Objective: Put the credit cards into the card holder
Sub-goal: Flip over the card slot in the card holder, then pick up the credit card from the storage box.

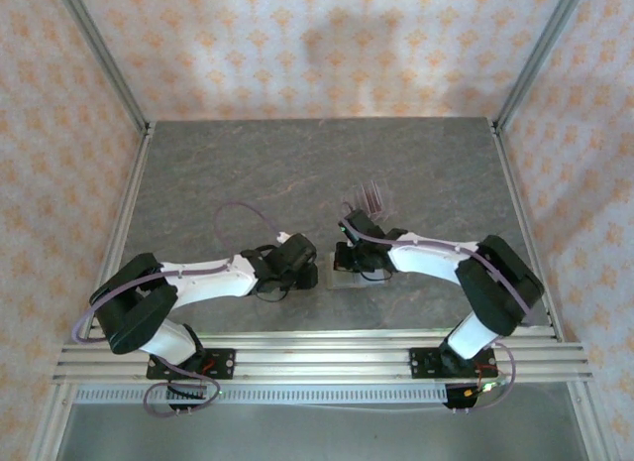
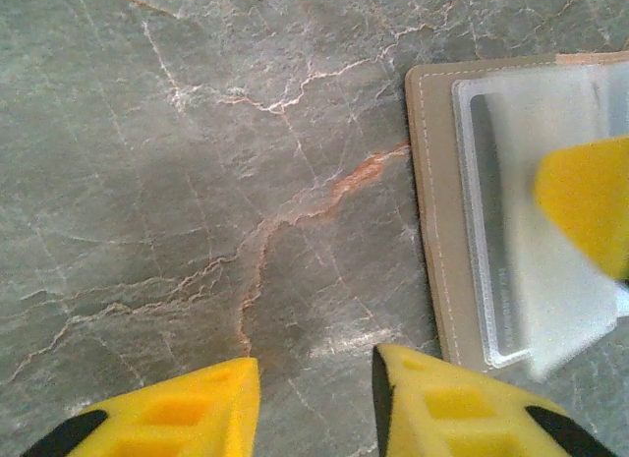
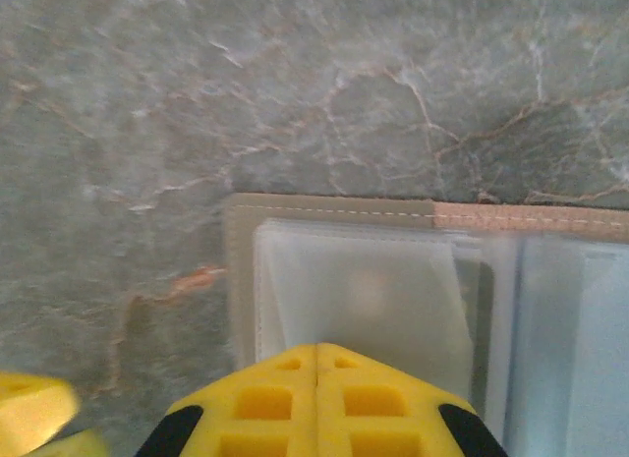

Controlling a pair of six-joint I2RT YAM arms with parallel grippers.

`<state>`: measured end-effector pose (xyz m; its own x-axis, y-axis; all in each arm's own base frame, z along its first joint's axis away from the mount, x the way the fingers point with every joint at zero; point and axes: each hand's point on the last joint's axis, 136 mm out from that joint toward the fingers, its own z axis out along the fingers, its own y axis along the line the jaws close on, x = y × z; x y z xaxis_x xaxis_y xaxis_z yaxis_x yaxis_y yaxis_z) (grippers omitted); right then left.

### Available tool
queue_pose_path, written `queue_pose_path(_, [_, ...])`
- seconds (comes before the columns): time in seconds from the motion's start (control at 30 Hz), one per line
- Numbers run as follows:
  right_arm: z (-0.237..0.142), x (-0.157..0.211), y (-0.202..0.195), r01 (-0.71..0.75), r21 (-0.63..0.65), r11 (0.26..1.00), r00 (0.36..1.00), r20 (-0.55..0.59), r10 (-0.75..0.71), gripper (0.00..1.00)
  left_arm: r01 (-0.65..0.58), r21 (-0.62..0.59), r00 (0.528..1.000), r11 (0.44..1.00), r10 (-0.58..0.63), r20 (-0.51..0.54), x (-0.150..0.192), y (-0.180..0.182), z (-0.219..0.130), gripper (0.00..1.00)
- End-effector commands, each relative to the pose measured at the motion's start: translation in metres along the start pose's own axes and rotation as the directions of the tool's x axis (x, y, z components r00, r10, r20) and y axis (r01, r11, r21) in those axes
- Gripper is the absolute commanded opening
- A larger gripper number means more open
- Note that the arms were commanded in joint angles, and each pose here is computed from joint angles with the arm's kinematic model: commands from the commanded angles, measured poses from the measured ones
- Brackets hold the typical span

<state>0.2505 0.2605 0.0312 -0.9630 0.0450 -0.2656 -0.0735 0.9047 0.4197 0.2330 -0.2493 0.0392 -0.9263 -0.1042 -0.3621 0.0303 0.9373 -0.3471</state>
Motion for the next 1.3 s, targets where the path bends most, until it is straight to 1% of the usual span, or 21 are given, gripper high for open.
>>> queue_pose_path(0.0, [0.005, -0.005, -0.005, -0.006, 0.023, 1.000, 0.999, 0.039, 0.005, 0.04, -0.035, -0.024, 0.999, 0.999, 0.035, 0.016, -0.008, -0.005, -0.010, 0.40])
queue_pose_path(0.07, [-0.001, -0.009, -0.004, 0.007, 0.026, 1.000, 0.999, 0.048, -0.008, 0.06, -0.045, -0.015, 0.999, 0.999, 0.045, 0.016, -0.012, -0.011, -0.009, 0.43])
queue_pose_path(0.13, [-0.017, -0.017, 0.003, 0.021, 0.012, 1.000, 0.996, 0.083, -0.021, 0.09, -0.055, -0.009, 0.998, 0.998, 0.055, 0.008, -0.013, -0.016, -0.006, 0.44])
queue_pose_path(0.2, [-0.045, -0.032, 0.007, 0.034, 0.016, 0.999, 0.989, 0.146, -0.036, 0.19, -0.071, -0.004, 0.998, 0.997, 0.071, 0.000, -0.013, -0.022, -0.002, 0.45])
queue_pose_path(0.23, [-0.057, -0.040, 0.006, 0.036, 0.029, 0.999, 0.983, 0.177, -0.041, 0.23, -0.078, 0.000, 0.997, 0.997, 0.078, -0.002, -0.014, -0.026, -0.001, 0.46])
queue_pose_path(0.37, [-0.100, -0.068, -0.012, 0.027, 0.143, 0.989, 0.964, 0.259, -0.064, 0.31, -0.109, 0.004, 0.994, 0.994, 0.109, -0.011, -0.019, -0.040, 0.008, 0.47])
queue_pose_path(0.43, [-0.113, -0.080, -0.021, 0.025, 0.203, 0.979, 0.958, 0.276, -0.082, 0.34, -0.121, -0.008, 0.992, 0.993, 0.121, -0.021, -0.020, -0.043, 0.015, 0.47])
queue_pose_path(0.53, [-0.129, -0.101, -0.035, 0.035, 0.334, 0.942, 0.943, 0.302, -0.142, 0.40, -0.131, -0.036, 0.991, 0.991, 0.130, -0.034, -0.020, -0.042, 0.026, 0.46])
queue_pose_path(0.67, [-0.130, -0.128, -0.051, 0.037, 0.452, 0.891, 0.942, 0.283, -0.182, 0.44, -0.138, -0.068, 0.990, 0.988, 0.135, -0.047, -0.015, -0.035, 0.036, 0.44])
queue_pose_path(0.87, [-0.115, -0.168, -0.054, 0.047, 0.511, 0.859, 0.943, 0.262, -0.207, 0.44, -0.134, -0.092, 0.989, 0.987, 0.128, -0.070, -0.004, -0.022, 0.048, 0.39])
queue_pose_path(1.07, [-0.095, -0.199, -0.060, 0.065, 0.554, 0.830, 0.951, 0.218, -0.220, 0.38, -0.124, -0.094, 0.990, 0.988, 0.117, -0.081, 0.005, -0.015, 0.053, 0.36])
queue_pose_path(1.27, [-0.077, -0.208, -0.073, 0.064, 0.569, 0.820, 0.966, 0.170, -0.193, 0.33, -0.115, -0.087, 0.990, 0.990, 0.108, -0.088, 0.009, -0.013, 0.057, 0.36])
